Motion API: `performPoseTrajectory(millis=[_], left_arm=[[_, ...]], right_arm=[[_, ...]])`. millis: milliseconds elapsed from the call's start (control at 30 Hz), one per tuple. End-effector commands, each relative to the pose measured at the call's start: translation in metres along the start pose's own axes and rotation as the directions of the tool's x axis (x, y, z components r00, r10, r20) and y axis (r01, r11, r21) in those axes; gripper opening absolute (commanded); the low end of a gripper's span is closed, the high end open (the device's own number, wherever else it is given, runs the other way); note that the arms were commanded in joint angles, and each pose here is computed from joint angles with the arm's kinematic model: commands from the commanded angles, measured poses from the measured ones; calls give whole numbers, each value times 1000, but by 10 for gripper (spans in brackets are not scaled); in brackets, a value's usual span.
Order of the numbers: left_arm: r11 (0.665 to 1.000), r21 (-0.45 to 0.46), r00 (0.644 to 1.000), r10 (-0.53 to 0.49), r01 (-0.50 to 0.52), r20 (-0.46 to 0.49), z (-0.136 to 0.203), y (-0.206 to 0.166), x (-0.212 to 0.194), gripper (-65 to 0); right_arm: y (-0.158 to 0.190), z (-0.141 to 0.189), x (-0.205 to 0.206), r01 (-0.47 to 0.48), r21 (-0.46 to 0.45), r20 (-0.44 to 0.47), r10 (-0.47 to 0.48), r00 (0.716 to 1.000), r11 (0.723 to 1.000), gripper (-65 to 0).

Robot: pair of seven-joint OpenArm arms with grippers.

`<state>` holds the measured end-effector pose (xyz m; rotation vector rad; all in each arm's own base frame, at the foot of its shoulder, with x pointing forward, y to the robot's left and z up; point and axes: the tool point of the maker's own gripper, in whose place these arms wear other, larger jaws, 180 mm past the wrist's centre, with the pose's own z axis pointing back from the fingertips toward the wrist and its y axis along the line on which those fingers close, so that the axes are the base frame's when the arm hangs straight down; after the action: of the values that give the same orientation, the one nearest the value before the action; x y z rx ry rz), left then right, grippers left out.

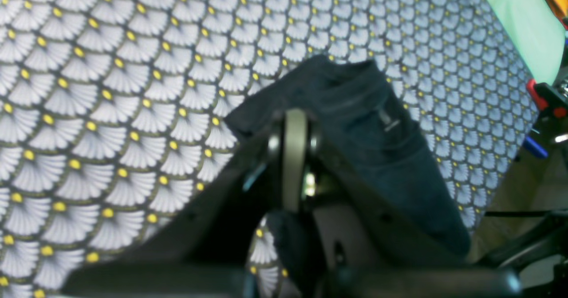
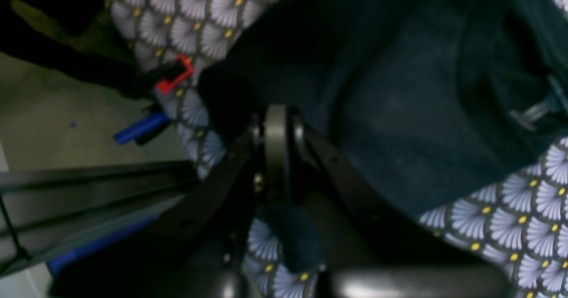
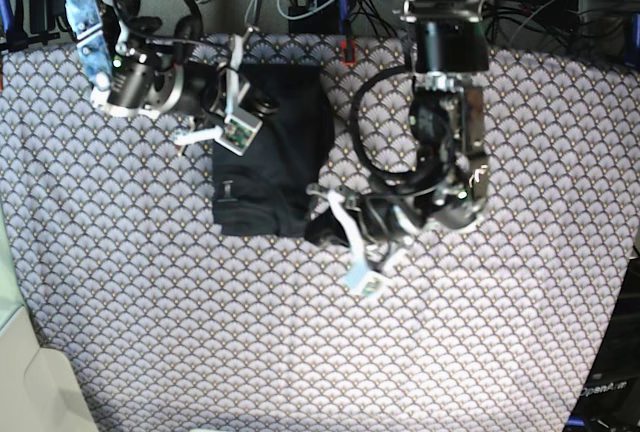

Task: Fold the T-shirt properly
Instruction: 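Tuck and press the bundle's edges with both grippers to neaten it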

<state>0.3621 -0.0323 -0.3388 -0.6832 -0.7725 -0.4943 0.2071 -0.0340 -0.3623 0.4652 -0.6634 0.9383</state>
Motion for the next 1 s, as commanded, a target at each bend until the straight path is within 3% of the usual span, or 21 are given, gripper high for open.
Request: performPoseTrajectory(millis=[0,200,433,500,767,967], left_arm=[[998,-52,998,-36,39,53,-7,-16,24,-643],[989,-136,997,-42,50,59,-35,-40,18,-643],[988,-151,1000,-16,19,21,-47,-36,10,-643],[988,-154,999,-5,12,47,-50,-35,15,-643],[975,-174,986,153,-139,70,-77,-20,-2,-642],[975,-142,980,184,-172,74,-89,-5,-12,-642]], right_arm=[[-1,2,6,-5,2,32,5,999,1000,-650],[-4,-8,-9,52,18,20,-53,998,998,-650],[-7,-12,-13,70,20,18,-71,997,997,-650],[-8,-12,-15,73,20,15,-74,997,997,-650],[-6,-13,-17,77,23,11,-78,997,997,-650],[-1,-14,-23,90,33,-3,-90,996,995,-650]])
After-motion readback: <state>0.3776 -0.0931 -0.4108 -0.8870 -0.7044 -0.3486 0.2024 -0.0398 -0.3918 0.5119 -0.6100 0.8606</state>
